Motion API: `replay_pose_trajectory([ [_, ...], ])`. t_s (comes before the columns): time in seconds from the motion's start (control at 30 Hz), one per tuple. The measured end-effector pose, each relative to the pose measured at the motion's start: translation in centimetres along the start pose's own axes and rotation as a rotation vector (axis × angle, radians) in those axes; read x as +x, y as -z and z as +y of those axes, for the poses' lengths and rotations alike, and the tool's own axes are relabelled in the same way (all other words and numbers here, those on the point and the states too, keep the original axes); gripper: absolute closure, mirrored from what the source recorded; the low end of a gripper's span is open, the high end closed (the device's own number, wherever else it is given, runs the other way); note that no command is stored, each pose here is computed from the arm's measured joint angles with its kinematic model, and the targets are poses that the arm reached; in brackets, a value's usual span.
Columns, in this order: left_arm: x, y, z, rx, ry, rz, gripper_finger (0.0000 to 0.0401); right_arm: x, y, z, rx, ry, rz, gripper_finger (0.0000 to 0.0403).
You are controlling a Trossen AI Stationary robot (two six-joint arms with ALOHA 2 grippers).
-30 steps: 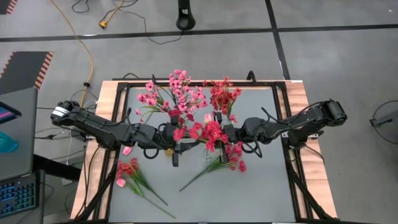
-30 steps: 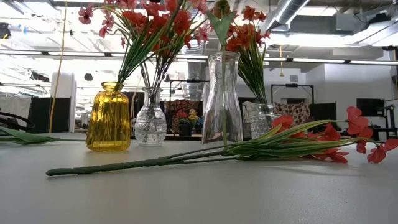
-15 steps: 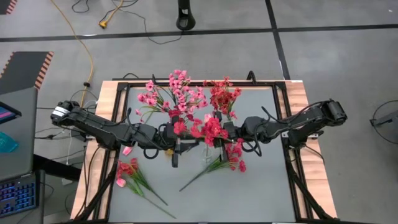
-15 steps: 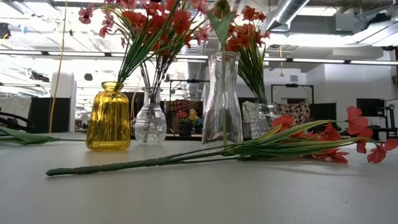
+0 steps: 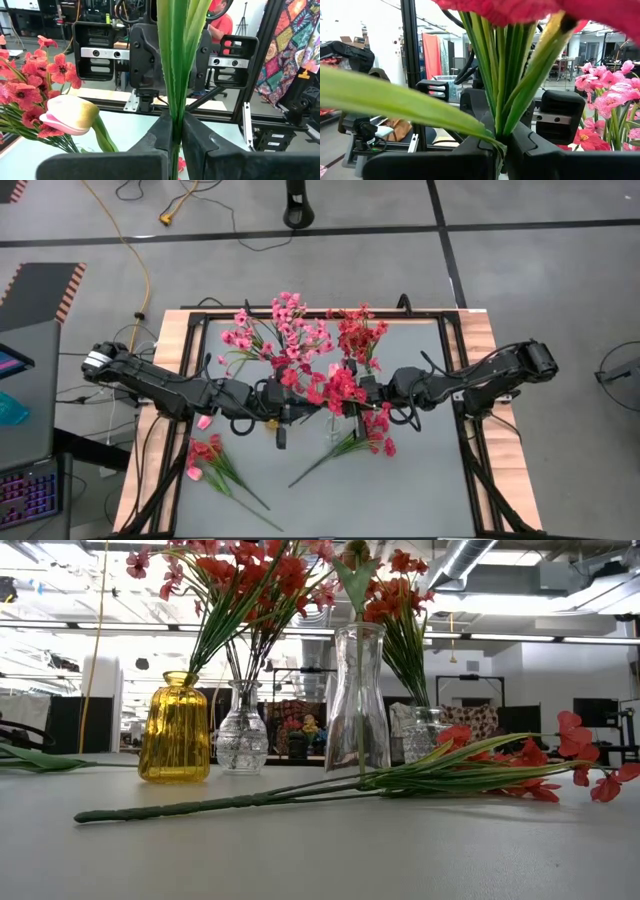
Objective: Sort flowers into vase by color
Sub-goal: Put the left red flowers into the yellow vase
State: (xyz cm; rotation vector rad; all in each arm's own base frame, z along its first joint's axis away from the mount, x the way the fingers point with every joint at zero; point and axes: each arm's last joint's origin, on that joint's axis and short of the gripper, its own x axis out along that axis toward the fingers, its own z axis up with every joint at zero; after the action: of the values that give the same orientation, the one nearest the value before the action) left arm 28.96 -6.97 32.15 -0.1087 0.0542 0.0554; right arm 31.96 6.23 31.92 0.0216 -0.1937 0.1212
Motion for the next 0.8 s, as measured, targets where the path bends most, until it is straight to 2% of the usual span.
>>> replay_pose_trajectory([
  [0.23,0.0,0.0,0.0,0.0,-0.003,0.0,0.0399,0.0,0.0,0.0,-0.001,-0.001,0.002,0.0309],
  [0.53,-1.2,-0.7,-0.9,0.055,-0.107,-0.039,0.0401,-1.0,-1.3,-0.1,-0.006,0.004,0.014,0.0212],
  [0.67,-2.8,-1.6,-1.9,0.097,-0.151,-0.073,0.0401,-2.0,-2.4,-0.4,-0.011,0.009,0.051,0.0191],
  [0.8,-4.5,-2.1,-2.8,0.125,-0.208,-0.075,0.0401,-3.0,-3.2,-0.6,-0.015,0.014,0.089,0.0186],
])
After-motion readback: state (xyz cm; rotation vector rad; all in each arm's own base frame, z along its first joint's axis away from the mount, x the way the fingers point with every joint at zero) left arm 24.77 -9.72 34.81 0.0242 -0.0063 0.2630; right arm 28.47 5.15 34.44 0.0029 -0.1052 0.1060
